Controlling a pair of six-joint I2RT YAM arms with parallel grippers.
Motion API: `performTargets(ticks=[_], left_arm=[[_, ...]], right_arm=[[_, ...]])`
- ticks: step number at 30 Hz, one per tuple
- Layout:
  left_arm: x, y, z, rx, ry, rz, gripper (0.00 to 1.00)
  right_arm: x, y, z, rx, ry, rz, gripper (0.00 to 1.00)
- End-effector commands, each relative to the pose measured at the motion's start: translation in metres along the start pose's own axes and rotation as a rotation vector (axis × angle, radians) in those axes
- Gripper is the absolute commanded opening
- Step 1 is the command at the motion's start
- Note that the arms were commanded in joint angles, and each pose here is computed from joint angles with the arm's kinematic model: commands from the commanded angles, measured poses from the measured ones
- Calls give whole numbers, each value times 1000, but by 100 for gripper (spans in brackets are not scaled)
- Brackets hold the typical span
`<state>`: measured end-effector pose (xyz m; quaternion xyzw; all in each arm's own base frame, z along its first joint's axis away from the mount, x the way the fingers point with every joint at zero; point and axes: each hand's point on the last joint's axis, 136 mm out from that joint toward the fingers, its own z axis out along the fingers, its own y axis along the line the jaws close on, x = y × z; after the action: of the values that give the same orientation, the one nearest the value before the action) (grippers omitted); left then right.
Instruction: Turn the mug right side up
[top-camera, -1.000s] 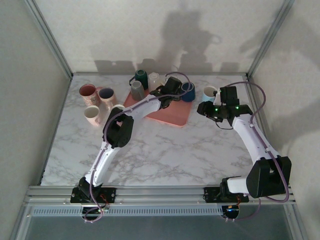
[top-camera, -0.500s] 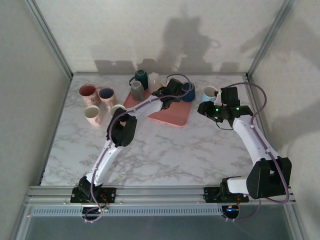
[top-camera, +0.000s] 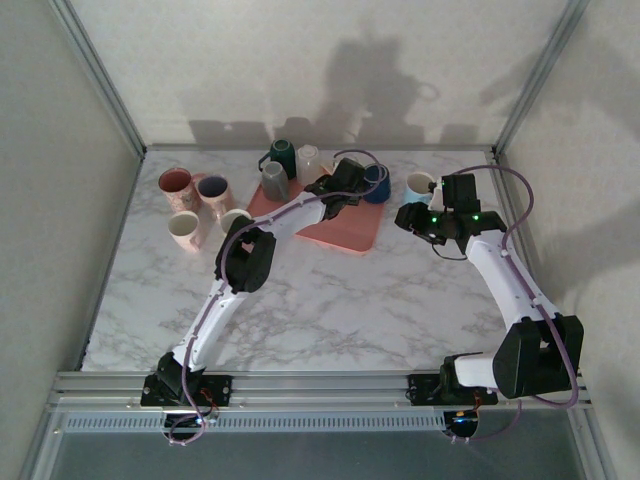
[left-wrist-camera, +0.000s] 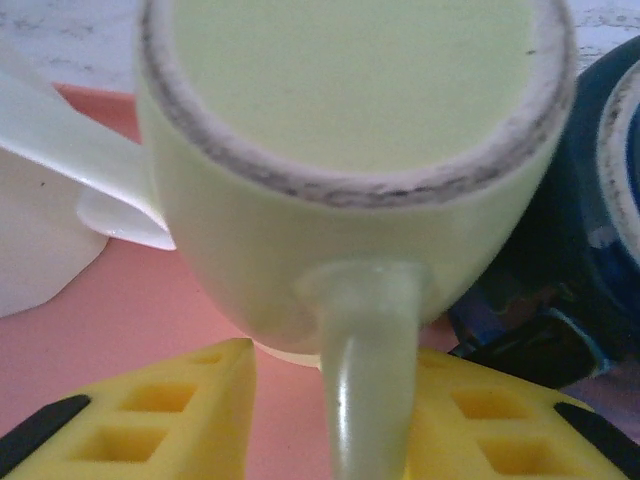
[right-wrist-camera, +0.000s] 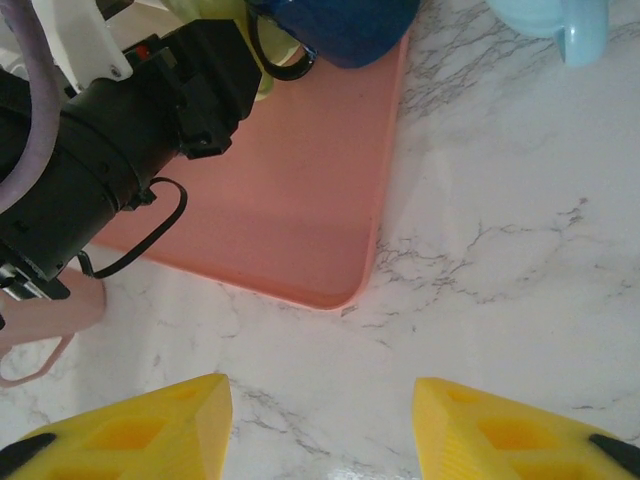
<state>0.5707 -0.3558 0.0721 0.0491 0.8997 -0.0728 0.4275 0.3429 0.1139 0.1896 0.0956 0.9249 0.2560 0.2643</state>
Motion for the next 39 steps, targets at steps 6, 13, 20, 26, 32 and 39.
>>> performTargets(ticks=[6,13,20,26,32,39], left_arm=[[-21,8,1,-18,-46,15,18],[-31,7,-14,-17,-48,20,4],[-47,5,-41,-12,-74,10,0],[-54,7,-64,-19,-83,-7,0],[-59,3,-89,-6,-85,-12,0],[-66,4,-124,19,-96,-34,0]], right_arm=[[-6,5,-11,-20,-24,6,51],[-6,4,-11,-18,-23,11,51],[-3,3,-14,-23,-28,15,51],[-1,3,-17,-26,-34,17,51],[2,3,-20,-35,-39,19,51],[6,3,-25,-44,-47,23,51]])
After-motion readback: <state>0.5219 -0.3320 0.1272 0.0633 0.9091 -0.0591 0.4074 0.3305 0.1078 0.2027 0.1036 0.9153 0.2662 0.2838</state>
